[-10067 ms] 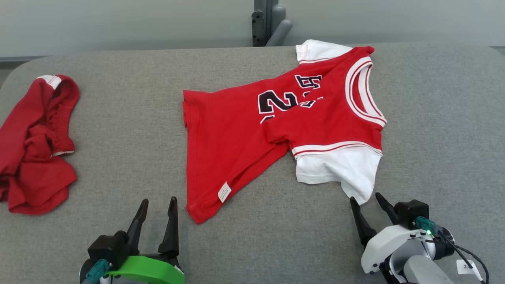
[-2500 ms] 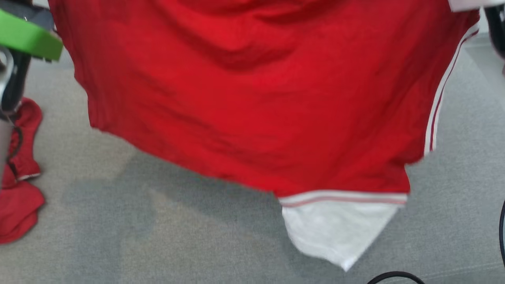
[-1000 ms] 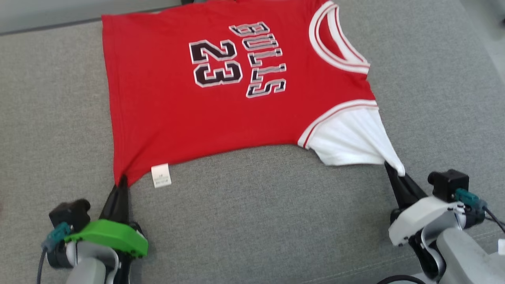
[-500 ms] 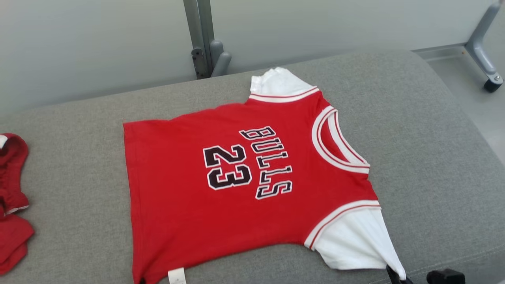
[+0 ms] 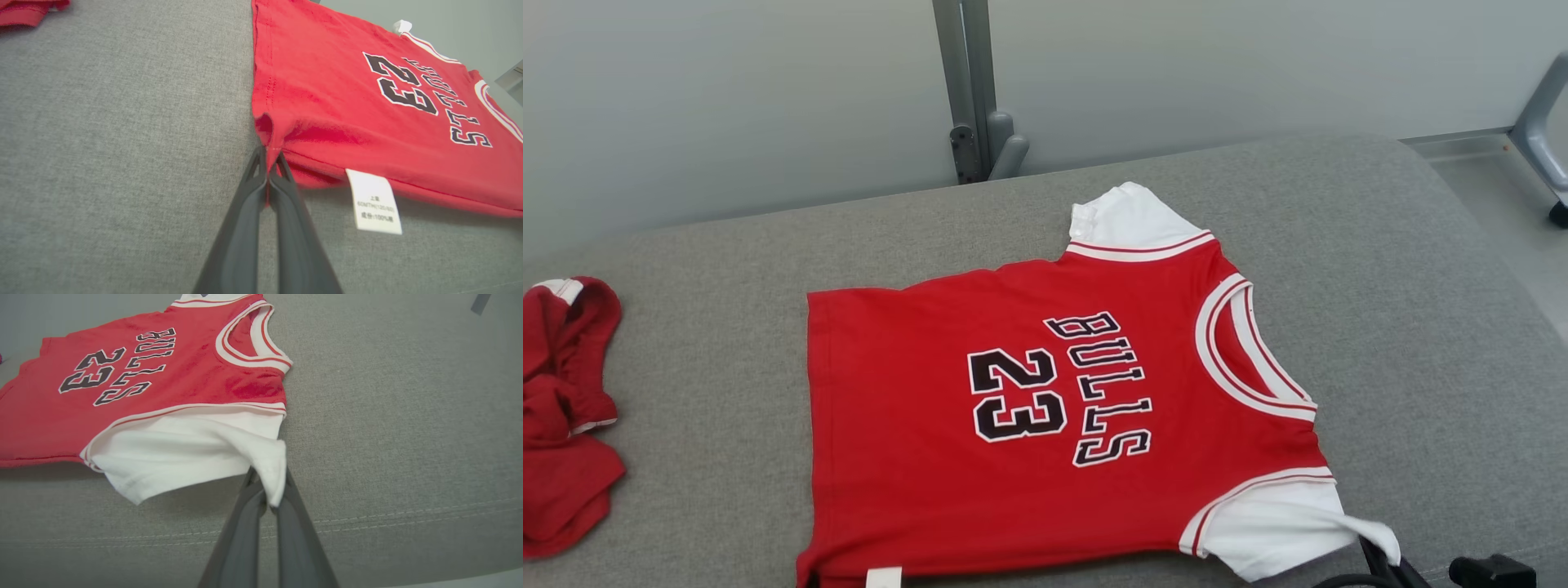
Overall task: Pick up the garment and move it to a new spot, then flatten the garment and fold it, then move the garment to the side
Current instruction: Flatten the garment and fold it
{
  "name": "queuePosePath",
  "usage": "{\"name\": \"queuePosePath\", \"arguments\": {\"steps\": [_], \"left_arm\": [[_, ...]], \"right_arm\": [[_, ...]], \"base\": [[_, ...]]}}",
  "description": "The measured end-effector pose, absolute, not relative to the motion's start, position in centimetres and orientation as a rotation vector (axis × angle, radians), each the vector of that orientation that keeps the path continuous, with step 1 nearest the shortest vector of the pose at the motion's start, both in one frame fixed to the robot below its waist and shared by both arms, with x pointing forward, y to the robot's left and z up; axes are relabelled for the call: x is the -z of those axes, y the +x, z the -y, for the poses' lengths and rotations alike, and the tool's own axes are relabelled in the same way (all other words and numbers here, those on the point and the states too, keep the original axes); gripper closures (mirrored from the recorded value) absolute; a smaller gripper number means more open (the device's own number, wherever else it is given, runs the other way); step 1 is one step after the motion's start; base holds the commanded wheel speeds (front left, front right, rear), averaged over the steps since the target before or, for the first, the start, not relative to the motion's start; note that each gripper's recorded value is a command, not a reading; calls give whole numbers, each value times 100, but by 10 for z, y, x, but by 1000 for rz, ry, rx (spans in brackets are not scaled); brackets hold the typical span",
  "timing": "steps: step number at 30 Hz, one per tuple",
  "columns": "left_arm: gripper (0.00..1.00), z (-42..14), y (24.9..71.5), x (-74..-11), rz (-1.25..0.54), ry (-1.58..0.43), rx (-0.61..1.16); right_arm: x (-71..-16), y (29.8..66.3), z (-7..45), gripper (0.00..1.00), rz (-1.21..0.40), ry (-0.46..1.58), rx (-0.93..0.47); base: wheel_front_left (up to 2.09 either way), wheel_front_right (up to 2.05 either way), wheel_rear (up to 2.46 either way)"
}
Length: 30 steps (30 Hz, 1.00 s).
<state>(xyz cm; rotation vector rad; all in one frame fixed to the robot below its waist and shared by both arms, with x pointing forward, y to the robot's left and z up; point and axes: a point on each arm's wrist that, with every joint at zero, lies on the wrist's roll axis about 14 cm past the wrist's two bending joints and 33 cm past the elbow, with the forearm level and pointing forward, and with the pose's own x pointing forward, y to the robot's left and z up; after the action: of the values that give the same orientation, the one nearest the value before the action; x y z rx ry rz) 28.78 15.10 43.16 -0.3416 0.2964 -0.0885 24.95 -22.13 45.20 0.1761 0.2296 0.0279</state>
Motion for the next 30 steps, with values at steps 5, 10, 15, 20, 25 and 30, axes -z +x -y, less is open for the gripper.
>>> {"name": "queuePosePath", "arguments": {"steps": [5, 10, 15, 20, 25, 30], "left_arm": [[100, -137, 313, -464, -193, -331, 149], [100, -129, 331, -477, -152, -331, 177], [100, -125, 348, -483, -135, -326, 190], [100, -125, 365, -487, -119, -311, 186], [100, -126, 380, -481, -135, -292, 183], [100, -129, 390, -473, -159, -280, 172]], "right_arm": [[-492, 285, 214, 100, -97, 161, -60], [-521, 320, 209, 100, -13, 119, -92], [-537, 352, 205, 100, 28, 71, -114], [-539, 380, 201, 100, 22, 38, -134], [-529, 403, 193, 100, -13, 20, -153], [-527, 422, 190, 100, -21, 6, -161]], "base": [[0, 0, 0], [0, 0, 0], [0, 0, 0], [0, 0, 0], [0, 0, 0], [0, 0, 0]]}}
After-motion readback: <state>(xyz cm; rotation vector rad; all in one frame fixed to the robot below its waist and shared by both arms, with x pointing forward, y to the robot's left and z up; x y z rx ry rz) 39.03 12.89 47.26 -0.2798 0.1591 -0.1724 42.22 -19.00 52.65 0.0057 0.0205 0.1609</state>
